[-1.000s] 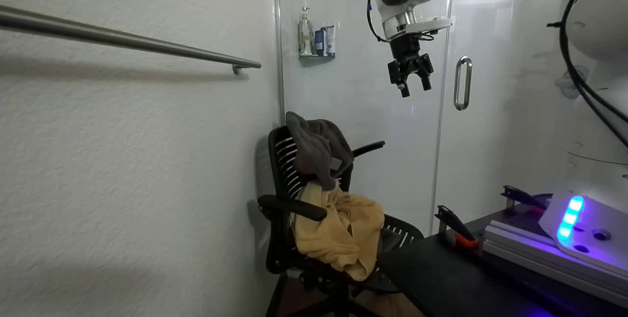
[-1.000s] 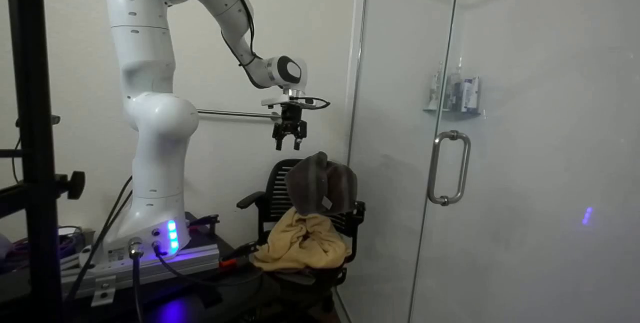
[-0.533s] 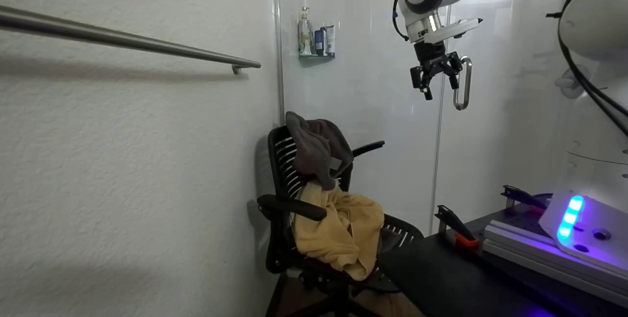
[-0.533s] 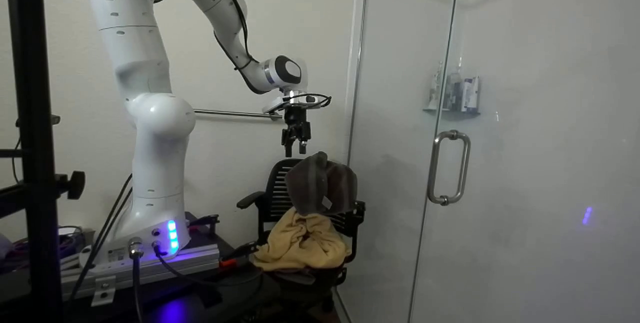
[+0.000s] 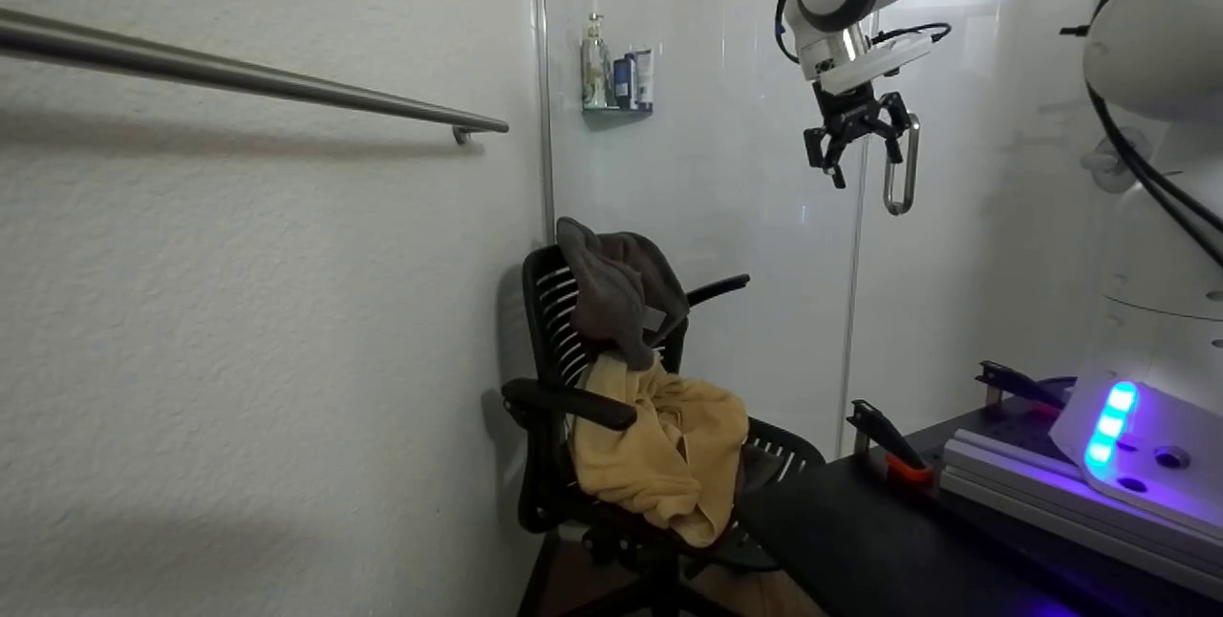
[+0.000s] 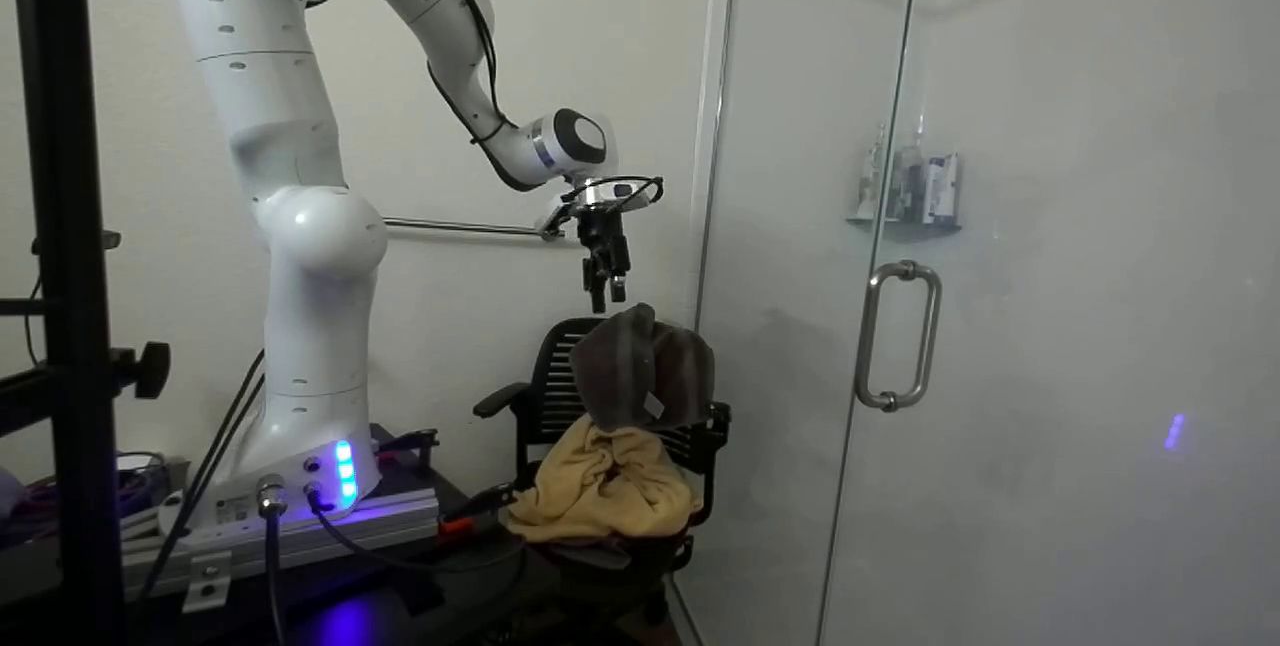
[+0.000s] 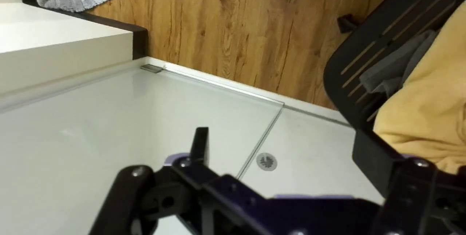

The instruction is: Open the shower door and put the grey towel on the seat of the chair

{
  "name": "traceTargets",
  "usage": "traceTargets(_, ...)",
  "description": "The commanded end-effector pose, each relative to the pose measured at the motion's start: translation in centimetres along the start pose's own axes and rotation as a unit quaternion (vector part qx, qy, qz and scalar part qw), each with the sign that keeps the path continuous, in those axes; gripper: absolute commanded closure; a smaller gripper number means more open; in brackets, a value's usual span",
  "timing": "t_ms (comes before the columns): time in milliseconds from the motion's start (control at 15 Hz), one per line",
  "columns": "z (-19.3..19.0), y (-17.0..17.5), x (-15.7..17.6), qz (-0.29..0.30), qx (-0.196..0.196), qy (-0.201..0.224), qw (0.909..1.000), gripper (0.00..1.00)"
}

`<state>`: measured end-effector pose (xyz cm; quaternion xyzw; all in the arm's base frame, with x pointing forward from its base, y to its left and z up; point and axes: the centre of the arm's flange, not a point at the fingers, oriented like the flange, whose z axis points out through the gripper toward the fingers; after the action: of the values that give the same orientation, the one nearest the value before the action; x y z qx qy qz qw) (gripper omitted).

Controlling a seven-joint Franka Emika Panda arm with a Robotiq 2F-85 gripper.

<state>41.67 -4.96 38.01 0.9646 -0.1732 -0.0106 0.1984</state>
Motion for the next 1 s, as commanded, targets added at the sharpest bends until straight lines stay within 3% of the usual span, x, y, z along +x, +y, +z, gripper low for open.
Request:
traceTargets(0, 0.4, 4.5, 0.0, 0.088, -0.02, 0.048, 0.9947, 0.0)
traceTargets(267, 0.2, 10.5, -0.7, 0.193, -0.047, 0.093, 0.9758, 0.0)
traceTargets(400, 0.6, 14.0, -1.0, 0.25, -0.017, 0.081, 0.9649, 0.0)
traceTargets(533, 2.5, 16.0, -0.5, 0.257, 0.042, 0.039, 0.9646, 0.0)
traceTargets(600, 0.5, 14.5, -0.1, 0.252, 0.003, 0.057, 0.9661, 0.0)
traceTargets(733, 1.6, 16.1, -0.3, 0.264, 0.027, 0.043, 0.9633, 0.0)
traceTargets(933, 0.6, 13.9, -0.6, 0.191, 0.037, 0.104, 0.9754, 0.0)
